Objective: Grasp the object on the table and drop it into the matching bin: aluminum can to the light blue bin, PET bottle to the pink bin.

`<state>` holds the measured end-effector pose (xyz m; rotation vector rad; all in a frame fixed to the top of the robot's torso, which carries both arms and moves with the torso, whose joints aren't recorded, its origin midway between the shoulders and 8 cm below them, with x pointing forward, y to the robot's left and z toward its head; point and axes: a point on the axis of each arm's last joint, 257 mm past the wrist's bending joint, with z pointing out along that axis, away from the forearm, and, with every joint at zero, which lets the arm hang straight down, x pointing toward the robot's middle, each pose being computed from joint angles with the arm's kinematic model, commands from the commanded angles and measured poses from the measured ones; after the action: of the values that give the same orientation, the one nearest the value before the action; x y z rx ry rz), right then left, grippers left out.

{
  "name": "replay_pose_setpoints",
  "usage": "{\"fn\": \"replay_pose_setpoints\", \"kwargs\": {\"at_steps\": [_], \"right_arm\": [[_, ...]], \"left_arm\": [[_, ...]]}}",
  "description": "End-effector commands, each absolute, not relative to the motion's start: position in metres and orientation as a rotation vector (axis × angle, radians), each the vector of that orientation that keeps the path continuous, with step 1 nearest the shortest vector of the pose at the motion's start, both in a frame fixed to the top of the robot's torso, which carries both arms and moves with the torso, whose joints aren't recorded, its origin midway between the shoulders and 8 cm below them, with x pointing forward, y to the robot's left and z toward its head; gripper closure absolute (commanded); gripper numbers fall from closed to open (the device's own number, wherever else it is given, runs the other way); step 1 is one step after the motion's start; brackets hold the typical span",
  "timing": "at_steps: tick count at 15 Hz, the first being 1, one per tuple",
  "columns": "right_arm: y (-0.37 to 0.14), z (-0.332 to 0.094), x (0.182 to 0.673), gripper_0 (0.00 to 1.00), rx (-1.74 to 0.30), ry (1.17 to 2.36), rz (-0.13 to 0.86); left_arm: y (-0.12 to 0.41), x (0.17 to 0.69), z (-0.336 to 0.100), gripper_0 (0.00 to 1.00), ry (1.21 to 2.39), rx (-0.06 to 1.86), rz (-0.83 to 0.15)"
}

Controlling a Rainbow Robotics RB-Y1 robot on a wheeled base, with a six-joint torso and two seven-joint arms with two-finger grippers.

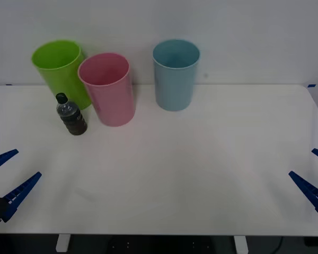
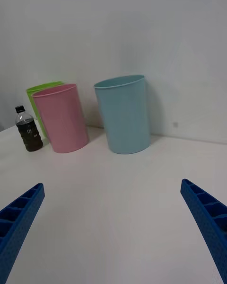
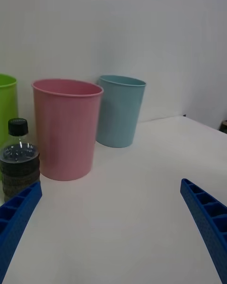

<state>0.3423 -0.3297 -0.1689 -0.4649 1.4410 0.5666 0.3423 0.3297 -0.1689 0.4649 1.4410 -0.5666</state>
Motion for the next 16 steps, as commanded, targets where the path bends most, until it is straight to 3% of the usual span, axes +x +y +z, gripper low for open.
{"fn": "replay_pose_setpoints", "kwargs": {"at_steps": [1, 8, 16], "right_arm": [[-0.33, -0.169, 0.342, 0.0, -0.465, 1.441, 0.567], [-0.33, -0.169, 0.342, 0.0, -0.465, 1.441, 0.567], [-0.33, -0.169, 0.342, 0.0, -0.465, 1.441, 0.567]], "left_arm": [[0.33, 0.342, -0.169, 0.0, 1.441, 0.465, -0.567], [0.324, 0.352, -0.176, 0.0, 1.446, 0.431, -0.58], [0.336, 0.386, -0.214, 0.0, 1.56, 0.38, -0.416]]}}
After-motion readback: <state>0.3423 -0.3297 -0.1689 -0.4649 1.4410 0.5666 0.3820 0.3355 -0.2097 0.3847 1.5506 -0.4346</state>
